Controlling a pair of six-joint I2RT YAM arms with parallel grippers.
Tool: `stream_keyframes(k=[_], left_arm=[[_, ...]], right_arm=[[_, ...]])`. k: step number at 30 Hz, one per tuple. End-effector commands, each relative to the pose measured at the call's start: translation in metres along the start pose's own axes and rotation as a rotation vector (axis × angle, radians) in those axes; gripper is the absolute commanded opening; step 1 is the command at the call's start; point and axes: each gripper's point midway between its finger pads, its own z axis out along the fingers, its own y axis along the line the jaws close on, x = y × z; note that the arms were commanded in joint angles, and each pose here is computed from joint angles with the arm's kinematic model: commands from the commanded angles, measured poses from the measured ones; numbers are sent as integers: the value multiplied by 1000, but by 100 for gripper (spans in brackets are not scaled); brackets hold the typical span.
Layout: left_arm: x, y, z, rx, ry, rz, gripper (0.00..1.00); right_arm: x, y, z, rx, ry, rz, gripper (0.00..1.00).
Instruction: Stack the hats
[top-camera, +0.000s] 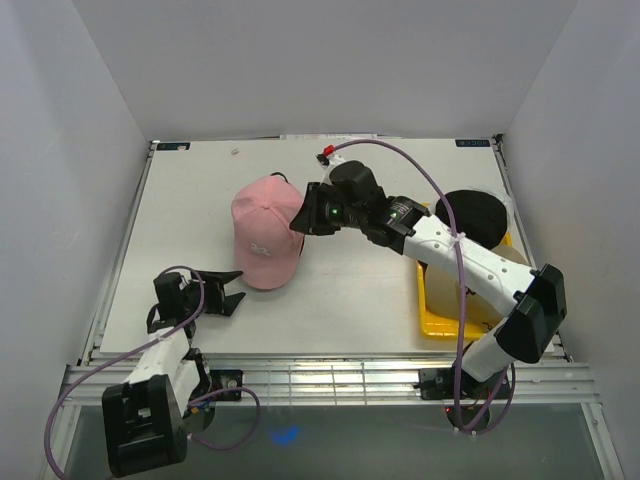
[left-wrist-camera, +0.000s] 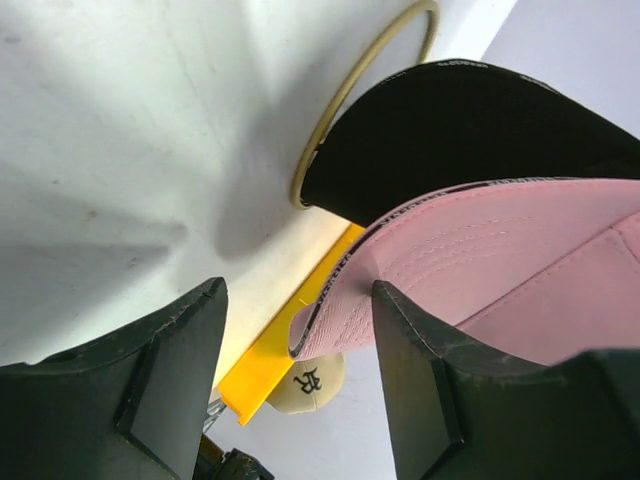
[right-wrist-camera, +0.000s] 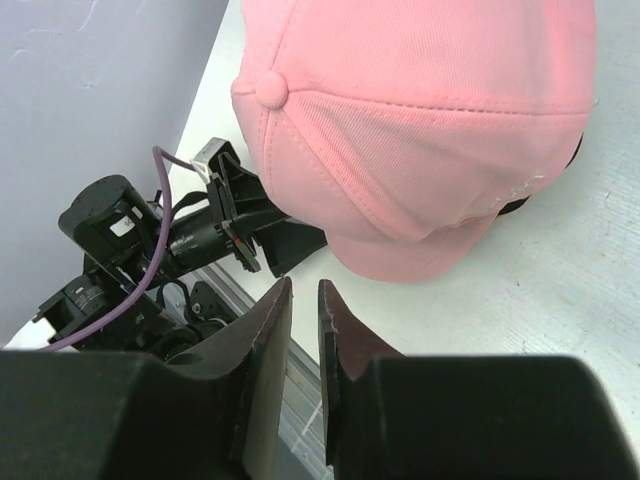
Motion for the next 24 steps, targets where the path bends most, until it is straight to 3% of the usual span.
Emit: stream_keyframes(k=[1,11,24], left_arm=[[-4,-2,-3,-42,-25,26,70],[-9,-18,-11,-68,-68,107,69],[-16,-19,-6,-98,-80,172,66]], right_arm=[[-15,2,0,14,-21,-41,23],[-31,8,-5,14,-32,-101,26],[-64,1,20,113,-59,-256,41]])
